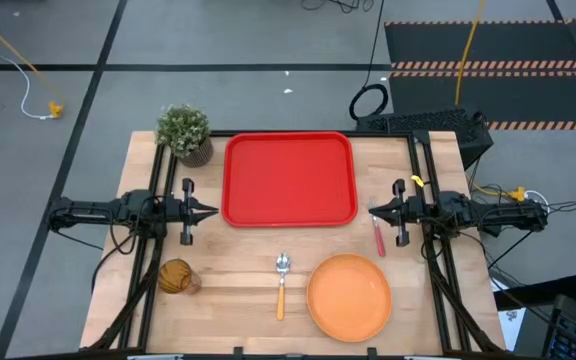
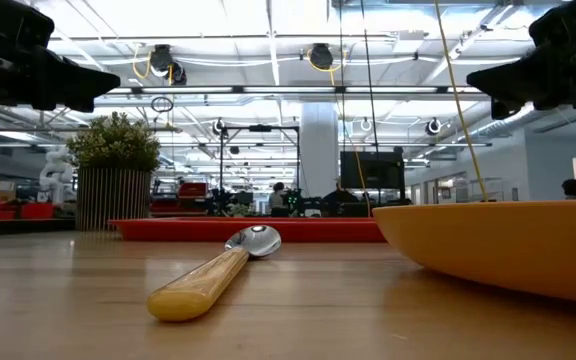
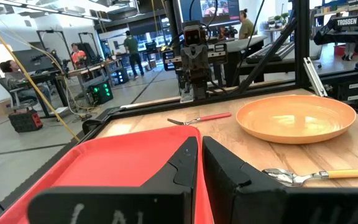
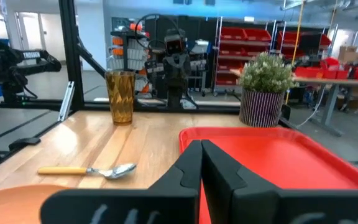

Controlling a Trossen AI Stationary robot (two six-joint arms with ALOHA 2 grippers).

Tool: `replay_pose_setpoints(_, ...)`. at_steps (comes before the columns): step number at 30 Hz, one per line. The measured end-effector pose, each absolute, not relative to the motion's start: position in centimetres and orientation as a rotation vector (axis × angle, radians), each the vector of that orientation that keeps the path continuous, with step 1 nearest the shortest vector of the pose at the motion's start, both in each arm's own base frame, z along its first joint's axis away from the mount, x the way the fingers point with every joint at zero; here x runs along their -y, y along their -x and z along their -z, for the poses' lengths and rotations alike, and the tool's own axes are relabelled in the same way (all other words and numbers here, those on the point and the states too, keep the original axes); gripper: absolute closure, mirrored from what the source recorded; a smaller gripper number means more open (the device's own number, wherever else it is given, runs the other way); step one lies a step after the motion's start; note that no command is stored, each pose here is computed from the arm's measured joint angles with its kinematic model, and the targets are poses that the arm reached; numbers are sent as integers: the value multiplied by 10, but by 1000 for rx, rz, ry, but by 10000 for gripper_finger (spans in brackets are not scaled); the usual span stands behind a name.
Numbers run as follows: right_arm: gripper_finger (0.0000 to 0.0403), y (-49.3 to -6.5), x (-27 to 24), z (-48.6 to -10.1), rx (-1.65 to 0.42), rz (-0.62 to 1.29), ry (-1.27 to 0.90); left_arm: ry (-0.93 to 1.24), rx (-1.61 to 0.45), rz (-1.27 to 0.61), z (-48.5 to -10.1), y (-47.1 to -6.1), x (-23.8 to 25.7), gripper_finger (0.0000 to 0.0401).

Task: Pick and place plate/cup/fork/spoon on tray
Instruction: Put the orange cup on the red tray

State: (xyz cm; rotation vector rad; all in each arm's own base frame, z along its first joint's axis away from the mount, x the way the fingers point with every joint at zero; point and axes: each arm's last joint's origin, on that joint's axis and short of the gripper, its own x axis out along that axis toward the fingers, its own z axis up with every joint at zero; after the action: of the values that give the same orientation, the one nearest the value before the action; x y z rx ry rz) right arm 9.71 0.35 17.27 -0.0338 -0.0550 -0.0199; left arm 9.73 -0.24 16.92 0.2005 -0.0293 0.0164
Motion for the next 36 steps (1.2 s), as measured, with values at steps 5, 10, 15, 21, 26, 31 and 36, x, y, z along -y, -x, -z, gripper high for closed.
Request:
replay_pose_setpoints(5, 403, -97, -2, -175, 84, 64, 34, -201, 29, -16, -169, -97, 2, 373)
replay_pose_setpoints(10, 403, -96, -1, -184, 173, 100, 20, -200, 29, -16, -169, -97, 2, 373)
replay_pose_setpoints(15, 403, -94, -1, -192, 243, 108, 35, -200, 30, -16, -169, -97, 2, 373)
replay_pose_setpoints(21, 403, -93, -1, -221, 264, 116, 66, -200, 29, -16, -169, -97, 2, 373)
replay_pose_setpoints(26, 403, -97, -1, -256, 223, 116, 71, -200, 30, -16, -169, -97, 2, 373)
replay_pose_setpoints(31, 403, -99, -1, -296, 210, 112, 94, -200, 30, -16, -169, -97, 2, 373)
replay_pose_setpoints(36, 403, -99, -1, -336, 212, 118, 152, -200, 34, -17, -170, -97, 2, 373)
